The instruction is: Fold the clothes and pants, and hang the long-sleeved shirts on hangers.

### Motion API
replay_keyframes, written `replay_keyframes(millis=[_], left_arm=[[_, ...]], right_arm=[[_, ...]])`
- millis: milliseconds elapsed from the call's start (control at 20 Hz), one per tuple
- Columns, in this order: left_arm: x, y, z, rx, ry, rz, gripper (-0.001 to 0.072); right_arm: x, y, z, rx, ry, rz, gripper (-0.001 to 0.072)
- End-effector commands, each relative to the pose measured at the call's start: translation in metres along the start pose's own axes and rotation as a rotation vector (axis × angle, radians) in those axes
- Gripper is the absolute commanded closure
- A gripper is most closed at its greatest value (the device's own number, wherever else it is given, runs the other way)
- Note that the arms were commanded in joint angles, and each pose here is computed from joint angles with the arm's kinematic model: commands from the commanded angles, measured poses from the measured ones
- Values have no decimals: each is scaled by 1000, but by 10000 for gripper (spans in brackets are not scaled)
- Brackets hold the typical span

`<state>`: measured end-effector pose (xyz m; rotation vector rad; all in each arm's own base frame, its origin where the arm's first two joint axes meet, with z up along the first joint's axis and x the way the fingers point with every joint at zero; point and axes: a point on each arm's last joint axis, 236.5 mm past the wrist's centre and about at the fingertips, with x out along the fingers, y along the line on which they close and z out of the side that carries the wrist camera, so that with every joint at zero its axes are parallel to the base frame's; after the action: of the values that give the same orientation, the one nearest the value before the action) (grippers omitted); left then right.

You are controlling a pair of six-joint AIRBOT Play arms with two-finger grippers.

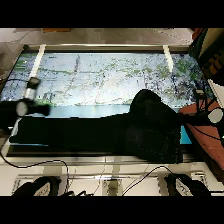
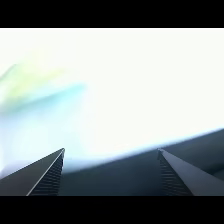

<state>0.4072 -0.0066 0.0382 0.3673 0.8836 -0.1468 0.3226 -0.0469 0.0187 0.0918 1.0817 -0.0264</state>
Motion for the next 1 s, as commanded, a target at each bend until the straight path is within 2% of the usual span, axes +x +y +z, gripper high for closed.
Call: replay_keyframes(millis=[0,100,250,400,450,600,750,950], left_arm=[[-11,-135,89,-243,-259,-300,70],[-13,-199,106,-261,-302,-420,70],[-8,-251,109,-199,-332,-478,70],[-8,-262,106,-182,-326,-492,69],[-8,-262,106,-182,-325,-492,69],[-7,-260,106,-185,-325,-489,69],[-7,-260,106,-184,-325,-489,69],[-7,-260,106,-185,-325,-488,69]], right_arm=[[-5,24,60,143,-237,122,87],[2,41,77,171,-257,185,87],[27,92,97,78,-196,264,88],[50,163,122,-40,-161,348,97],[59,185,129,-57,-149,368,123],[95,226,146,-50,-119,383,130],[130,239,154,-16,-66,386,130],[175,207,139,118,113,295,130]])
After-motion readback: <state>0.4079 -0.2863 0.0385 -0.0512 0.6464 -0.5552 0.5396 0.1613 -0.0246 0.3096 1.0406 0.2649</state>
